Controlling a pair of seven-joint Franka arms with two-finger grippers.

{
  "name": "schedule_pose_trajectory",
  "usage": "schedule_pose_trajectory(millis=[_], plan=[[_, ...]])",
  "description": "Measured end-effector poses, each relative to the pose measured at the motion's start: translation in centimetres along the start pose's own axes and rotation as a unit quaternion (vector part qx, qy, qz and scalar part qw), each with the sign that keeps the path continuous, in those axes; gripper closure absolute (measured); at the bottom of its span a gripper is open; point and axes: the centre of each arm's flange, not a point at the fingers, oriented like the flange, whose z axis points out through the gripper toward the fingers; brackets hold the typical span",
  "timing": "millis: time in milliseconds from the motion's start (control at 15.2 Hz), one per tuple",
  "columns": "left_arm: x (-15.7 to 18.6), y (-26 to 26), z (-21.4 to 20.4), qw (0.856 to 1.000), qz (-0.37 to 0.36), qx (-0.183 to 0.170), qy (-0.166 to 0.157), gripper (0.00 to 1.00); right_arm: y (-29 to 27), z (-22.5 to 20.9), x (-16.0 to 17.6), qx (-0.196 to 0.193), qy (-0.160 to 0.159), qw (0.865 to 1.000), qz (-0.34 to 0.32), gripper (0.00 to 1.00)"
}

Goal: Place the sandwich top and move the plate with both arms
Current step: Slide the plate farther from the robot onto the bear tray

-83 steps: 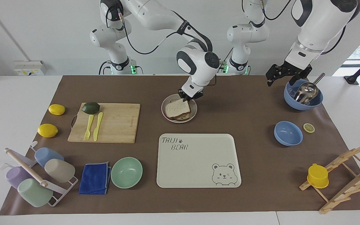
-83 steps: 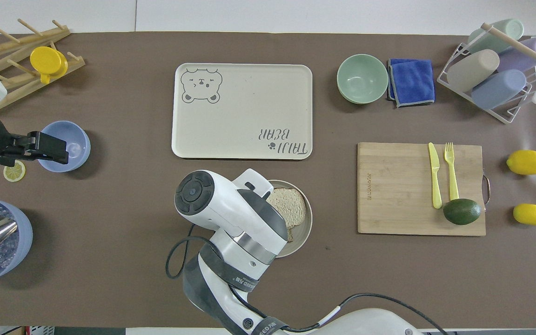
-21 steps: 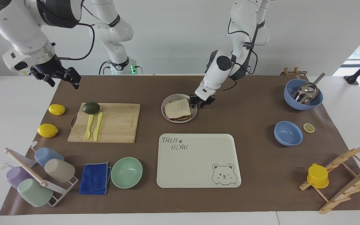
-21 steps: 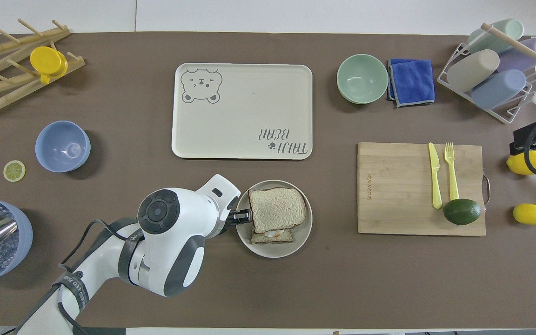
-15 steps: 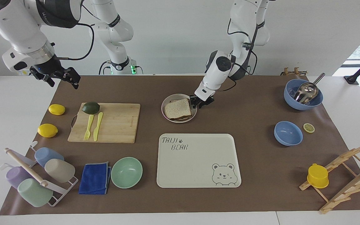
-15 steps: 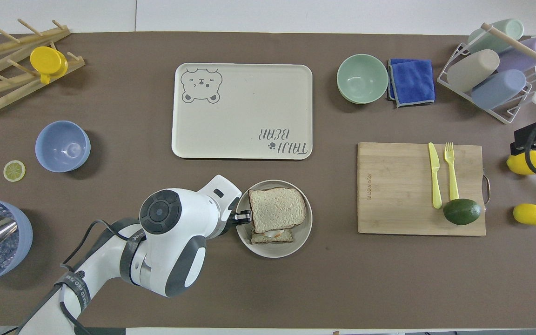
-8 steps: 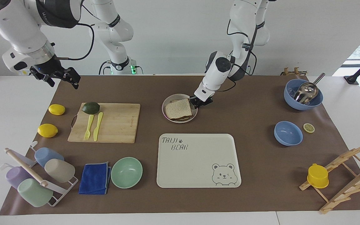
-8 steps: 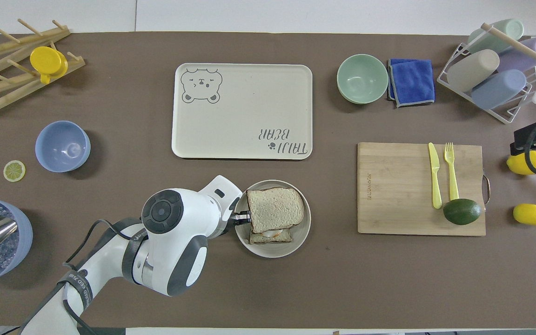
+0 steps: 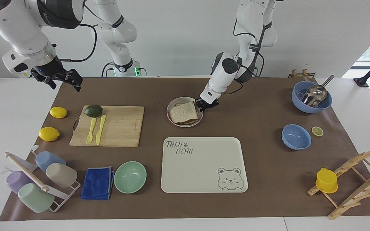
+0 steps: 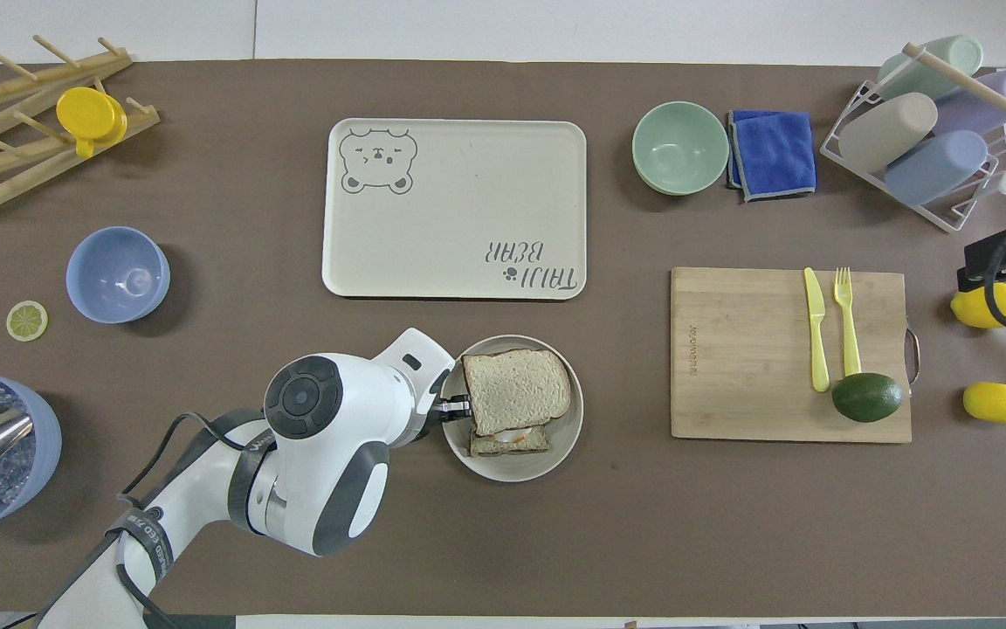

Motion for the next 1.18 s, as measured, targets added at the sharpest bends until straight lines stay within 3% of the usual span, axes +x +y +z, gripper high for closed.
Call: schedule_pose_trajectory(millis=[263,657,985,1182], plan=[[3.9,-0.6,-4.6,0.999,-0.029,-0.015,-0.008,0.96,0.0,0.0,0.0,0.000,0.000,1.000,0.000,0.00],[9.8,-0.6,-10.6,0.997,-0.057,-0.051,0.008,0.96,0.0,0.0,0.0,0.000,0.000,1.000,0.000,0.00],[17.4,-1.6,-11.3,0.993,-0.083,-0.073,0.027,0.96,0.0,0.0,0.0,0.000,0.000,1.000,0.000,0.00],[21.4,-2.4,-9.8,0.994,-0.079,-0.063,0.037,0.96,0.0,0.0,0.0,0.000,0.000,1.000,0.000,0.00]])
